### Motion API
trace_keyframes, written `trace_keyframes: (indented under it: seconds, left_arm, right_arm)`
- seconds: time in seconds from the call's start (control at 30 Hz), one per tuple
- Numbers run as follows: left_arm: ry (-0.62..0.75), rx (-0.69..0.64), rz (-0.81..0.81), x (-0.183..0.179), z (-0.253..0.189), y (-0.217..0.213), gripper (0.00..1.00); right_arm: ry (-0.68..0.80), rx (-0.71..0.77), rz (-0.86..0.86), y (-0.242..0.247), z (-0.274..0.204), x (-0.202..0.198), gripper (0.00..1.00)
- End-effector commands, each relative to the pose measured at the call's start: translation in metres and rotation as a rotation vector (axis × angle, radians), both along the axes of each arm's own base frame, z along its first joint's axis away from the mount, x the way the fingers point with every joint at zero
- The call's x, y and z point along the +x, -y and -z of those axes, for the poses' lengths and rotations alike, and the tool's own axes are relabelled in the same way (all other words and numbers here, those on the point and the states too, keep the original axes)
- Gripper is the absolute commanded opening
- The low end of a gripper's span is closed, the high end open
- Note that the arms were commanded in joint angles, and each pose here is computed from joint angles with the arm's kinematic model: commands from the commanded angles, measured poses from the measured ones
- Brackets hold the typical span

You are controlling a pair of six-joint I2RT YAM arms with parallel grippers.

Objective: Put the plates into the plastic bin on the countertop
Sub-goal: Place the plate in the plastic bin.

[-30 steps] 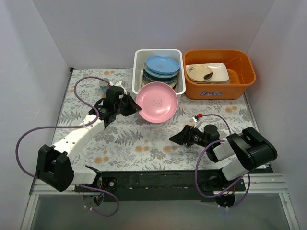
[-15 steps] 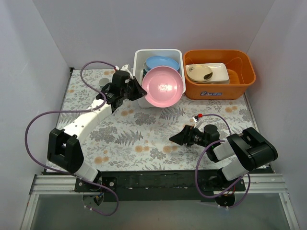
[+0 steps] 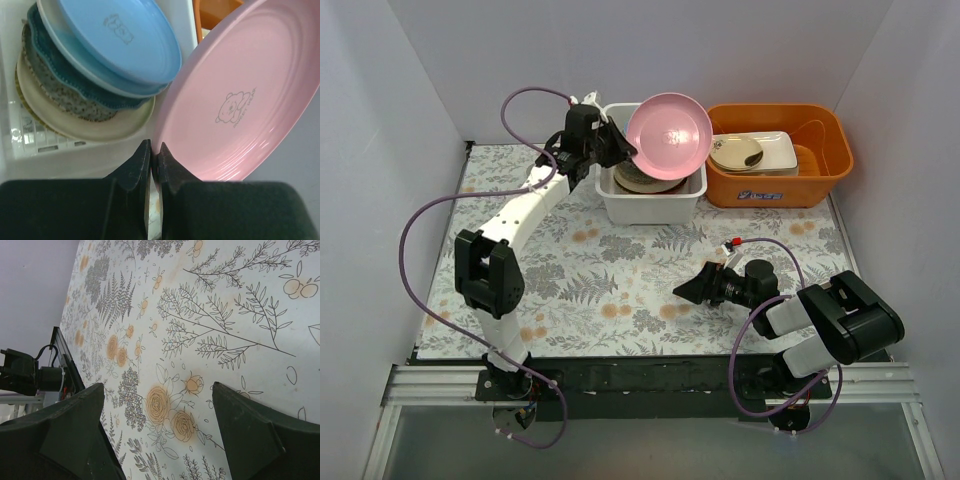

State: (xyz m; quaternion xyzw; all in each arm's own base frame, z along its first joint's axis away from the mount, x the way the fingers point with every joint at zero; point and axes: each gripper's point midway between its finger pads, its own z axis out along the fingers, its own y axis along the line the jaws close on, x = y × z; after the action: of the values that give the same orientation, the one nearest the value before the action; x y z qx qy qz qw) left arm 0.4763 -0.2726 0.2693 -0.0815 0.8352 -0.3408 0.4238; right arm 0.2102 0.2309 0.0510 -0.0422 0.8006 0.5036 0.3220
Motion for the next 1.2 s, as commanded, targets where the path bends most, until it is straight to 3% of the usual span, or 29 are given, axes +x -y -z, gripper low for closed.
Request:
trace_keyframes:
  seconds: [0.0, 0.3, 0.77, 0.97, 1.17]
  left_arm:
    - [0.089, -0.032, -0.006, 0.023, -0.044, -0.002, 0.00]
    - [0.040, -0.062, -0.034, 0.077, -0.030, -0.015, 0.00]
    - [0.028, -0.074, -0.043, 0.104, -0.016, -0.019, 0.00]
    - [-0.012, -0.069, -0.047, 0.111, 0.004, -0.020, 0.10]
    - [-0.037, -0.071, -0.026, 0.112, 0.016, -0.017, 0.34]
  right_arm:
    - [-0.025, -0.052, 0.008, 0.005, 0.013, 0.000, 0.97]
    - [-0.026, -0.060, 0.013, 0.007, 0.015, 0.001, 0.96]
    - [-0.033, -0.065, 0.015, 0.007, 0.016, 0.002, 0.96]
    - [-0.041, -0.066, 0.012, 0.007, 0.018, 0.001, 0.96]
    - [-0.038, -0.066, 0.015, 0.008, 0.017, 0.001, 0.96]
